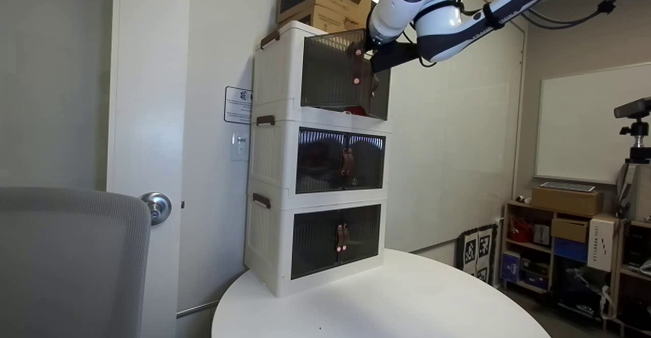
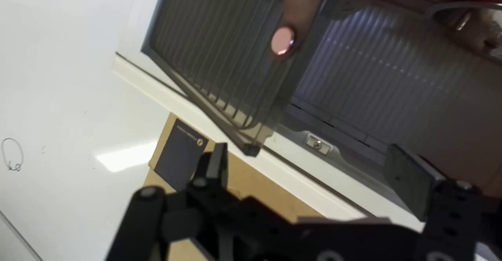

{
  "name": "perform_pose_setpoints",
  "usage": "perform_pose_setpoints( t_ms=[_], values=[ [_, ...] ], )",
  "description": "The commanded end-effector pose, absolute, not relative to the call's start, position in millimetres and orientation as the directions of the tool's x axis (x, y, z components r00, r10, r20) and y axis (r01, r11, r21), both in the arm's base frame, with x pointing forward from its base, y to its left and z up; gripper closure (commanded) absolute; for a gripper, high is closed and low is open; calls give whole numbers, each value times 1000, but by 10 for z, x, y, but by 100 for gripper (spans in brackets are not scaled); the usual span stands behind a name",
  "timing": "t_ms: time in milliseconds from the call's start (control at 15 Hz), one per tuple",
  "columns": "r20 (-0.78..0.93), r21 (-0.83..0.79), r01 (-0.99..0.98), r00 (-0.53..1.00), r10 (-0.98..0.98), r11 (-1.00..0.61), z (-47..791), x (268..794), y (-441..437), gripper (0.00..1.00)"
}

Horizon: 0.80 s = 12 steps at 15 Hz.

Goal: Open the doors of the topmost cabinet.

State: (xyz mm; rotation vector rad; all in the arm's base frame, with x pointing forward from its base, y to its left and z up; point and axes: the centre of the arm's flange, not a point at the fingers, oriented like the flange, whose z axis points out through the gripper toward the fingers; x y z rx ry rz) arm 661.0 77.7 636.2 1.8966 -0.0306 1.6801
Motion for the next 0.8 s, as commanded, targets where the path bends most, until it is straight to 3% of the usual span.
perform_pose_setpoints(
  t_ms=[0,733],
  values=[
    [888,460,-507,248,387,-729,6676,6663,770,0],
    [871,486,-623,402,282,-612,6786,6218,-17,0]
  ],
)
